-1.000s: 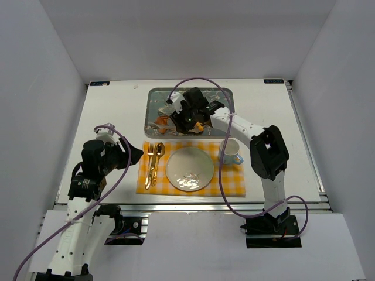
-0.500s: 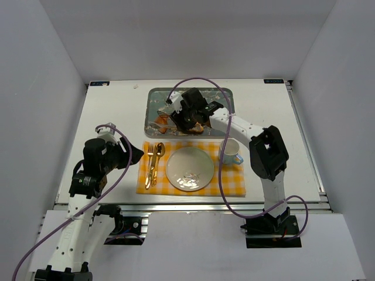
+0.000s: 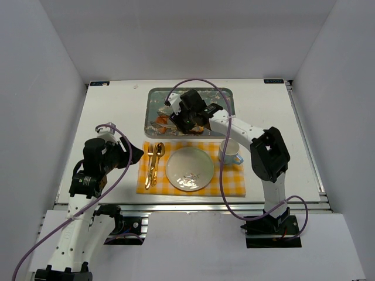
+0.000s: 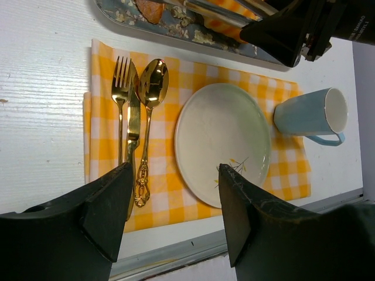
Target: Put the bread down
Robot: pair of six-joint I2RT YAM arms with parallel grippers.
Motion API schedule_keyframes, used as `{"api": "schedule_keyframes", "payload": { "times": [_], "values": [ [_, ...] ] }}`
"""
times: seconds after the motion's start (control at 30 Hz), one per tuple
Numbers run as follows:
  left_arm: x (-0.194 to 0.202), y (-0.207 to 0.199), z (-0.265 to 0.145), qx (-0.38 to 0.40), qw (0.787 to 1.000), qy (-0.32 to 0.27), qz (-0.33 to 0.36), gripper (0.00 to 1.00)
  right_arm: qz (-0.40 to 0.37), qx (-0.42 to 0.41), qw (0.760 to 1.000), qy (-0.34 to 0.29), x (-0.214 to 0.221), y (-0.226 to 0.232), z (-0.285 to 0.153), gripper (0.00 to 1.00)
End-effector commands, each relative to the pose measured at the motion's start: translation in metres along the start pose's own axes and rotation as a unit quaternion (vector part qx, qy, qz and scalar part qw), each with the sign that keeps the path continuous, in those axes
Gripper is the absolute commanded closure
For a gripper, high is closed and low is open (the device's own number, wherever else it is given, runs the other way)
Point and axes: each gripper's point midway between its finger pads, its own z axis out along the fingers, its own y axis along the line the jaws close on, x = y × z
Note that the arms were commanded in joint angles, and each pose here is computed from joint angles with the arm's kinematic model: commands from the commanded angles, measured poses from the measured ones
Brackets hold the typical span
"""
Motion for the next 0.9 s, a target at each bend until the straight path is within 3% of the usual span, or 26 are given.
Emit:
{"api": "schedule_keyframes", "payload": {
  "times": [0.0, 0.87],
  "values": [
    [-0.005, -0.001, -0.002, 0.002, 1.0, -0.013, 0.008, 0.3, -0.017, 0.023, 0.997, -0.073, -0.049, -0.009, -0.034, 0.48],
    [-0.004, -0.001, -0.007, 0.0, 1.0, -0.017, 0.007, 0.3, -0.008, 0.04, 0.999, -0.025, -0.022, -0.008, -0.004, 0.43]
  ]
}}
